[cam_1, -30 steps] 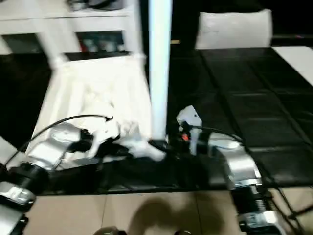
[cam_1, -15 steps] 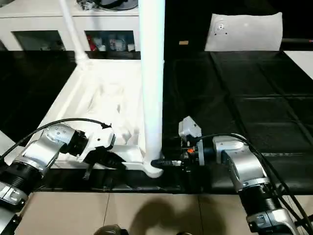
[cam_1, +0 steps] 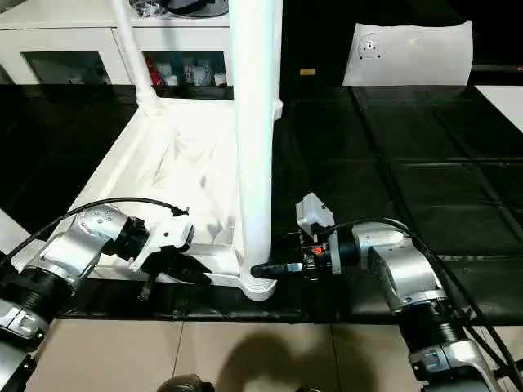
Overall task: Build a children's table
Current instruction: Rotate leg to tighten
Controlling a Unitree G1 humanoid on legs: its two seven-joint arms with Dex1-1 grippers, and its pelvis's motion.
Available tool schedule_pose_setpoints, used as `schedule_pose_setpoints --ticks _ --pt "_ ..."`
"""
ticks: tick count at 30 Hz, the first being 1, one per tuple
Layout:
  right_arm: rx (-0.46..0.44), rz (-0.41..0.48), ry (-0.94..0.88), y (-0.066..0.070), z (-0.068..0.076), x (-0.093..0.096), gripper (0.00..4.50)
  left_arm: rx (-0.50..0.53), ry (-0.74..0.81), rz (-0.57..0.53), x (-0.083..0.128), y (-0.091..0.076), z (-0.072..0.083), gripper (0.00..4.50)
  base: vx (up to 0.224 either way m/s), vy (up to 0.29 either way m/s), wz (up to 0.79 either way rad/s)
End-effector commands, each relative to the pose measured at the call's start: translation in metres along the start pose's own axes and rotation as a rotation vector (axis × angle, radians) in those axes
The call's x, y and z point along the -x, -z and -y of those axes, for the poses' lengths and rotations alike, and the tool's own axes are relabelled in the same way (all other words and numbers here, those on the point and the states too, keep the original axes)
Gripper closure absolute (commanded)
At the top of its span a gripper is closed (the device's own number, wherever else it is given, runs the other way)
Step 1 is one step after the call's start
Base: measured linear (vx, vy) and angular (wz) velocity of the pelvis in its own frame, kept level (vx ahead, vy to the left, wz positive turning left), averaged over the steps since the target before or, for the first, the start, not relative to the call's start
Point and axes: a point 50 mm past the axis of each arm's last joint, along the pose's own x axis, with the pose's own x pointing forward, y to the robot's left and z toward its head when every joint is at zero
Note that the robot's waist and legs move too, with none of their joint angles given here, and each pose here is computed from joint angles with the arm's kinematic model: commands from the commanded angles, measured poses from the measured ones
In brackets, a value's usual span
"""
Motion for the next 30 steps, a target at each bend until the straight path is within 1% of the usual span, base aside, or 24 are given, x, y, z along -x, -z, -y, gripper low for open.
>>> schedule_pose_setpoints --ticks 1,3,5,6,8,10,12,14,15,17,20,21,23,25,26,27,28,29,30 --pt "-0.024 0.048 -0.033 -0.002 -0.005 -0.007 2.56 -0.032 -0.036 0.045 -0.002 -0.015 -0.007 4.5 0.0 0.0 0.0" --pt "-0.042 0.077 0.018 -0.003 -0.004 -0.011 2.56 0.006 -0.099 0.062 -0.003 -0.017 -0.013 4.5 0.0 0.0 0.0" --pt "-0.05 0.084 0.061 -0.002 -0.003 -0.015 2.56 0.032 -0.144 0.083 -0.005 -0.02 -0.017 4.5 0.0 0.0 0.0" --pt "-0.07 0.085 0.178 0.0 0.003 -0.025 2.56 0.06 -0.217 0.102 -0.009 -0.025 -0.024 4.5 0.0 0.0 0.0" --pt "-0.085 0.085 0.254 0.001 0.006 -0.031 2.56 0.075 -0.259 0.11 -0.011 -0.028 -0.027 4.5 0.0 0.0 0.0" --pt "-0.123 0.094 0.402 0.001 0.015 -0.044 2.56 0.116 -0.338 0.132 -0.016 -0.034 -0.035 4.5 0.0 0.0 0.0" --pt "-0.194 0.096 0.584 0.0 0.027 -0.063 2.56 0.177 -0.444 0.171 -0.023 -0.042 -0.044 4.5 0.0 0.0 0.0" --pt "-0.222 0.094 0.659 -0.002 0.033 -0.07 2.57 0.209 -0.5 0.194 -0.025 -0.045 -0.048 4.5 0.0 0.0 0.0" --pt "-0.257 0.092 0.755 -0.004 0.04 -0.078 2.57 0.237 -0.547 0.209 -0.027 -0.049 -0.052 4.5 0.0 0.0 0.0" --pt "-0.283 0.089 0.838 -0.007 0.046 -0.085 2.57 0.257 -0.61 0.22 -0.028 -0.053 -0.056 4.5 0.0 0.0 0.0" --pt "-0.285 0.121 0.834 -0.014 0.046 -0.094 2.57 0.257 -0.638 0.223 -0.029 -0.056 -0.058 4.5 0.0 0.0 0.0" --pt "-0.271 0.127 0.83 -0.016 0.045 -0.097 1.87 0.252 -0.649 0.227 -0.03 -0.058 -0.058 4.5 0.0 0.0 0.0" --pt "-0.241 0.132 0.824 -0.018 0.043 -0.101 1.87 0.241 -0.652 0.225 -0.031 -0.059 -0.057 4.5 0.0 0.0 0.0" --pt "-0.22 0.153 0.819 -0.018 0.041 -0.099 1.5 0.232 -0.642 0.218 -0.032 -0.059 -0.056 4.5 0.0 0.0 0.0" --pt "-0.213 0.163 0.821 -0.018 0.041 -0.097 1.42 0.227 -0.633 0.215 -0.032 -0.058 -0.055 4.5 0.0 0.0 0.0" --pt "-0.204 0.186 0.826 -0.018 0.041 -0.092 1.42 0.214 -0.616 0.208 -0.031 -0.056 -0.053 4.5 0.0 0.0 0.0" --pt "-0.184 0.216 0.828 -0.017 0.04 -0.083 1.31 0.196 -0.59 0.2 -0.03 -0.053 -0.05 4.5 0.0 0.0 0.0" --pt "-0.183 0.218 0.829 -0.017 0.04 -0.082 1.19 0.195 -0.589 0.199 -0.03 -0.053 -0.05 4.5 0.0 0.0 0.0" --pt "-0.166 0.226 0.827 -0.017 0.039 -0.076 0.99 0.182 -0.574 0.195 -0.028 -0.051 -0.048 4.5 0.0 0.0 0.0"
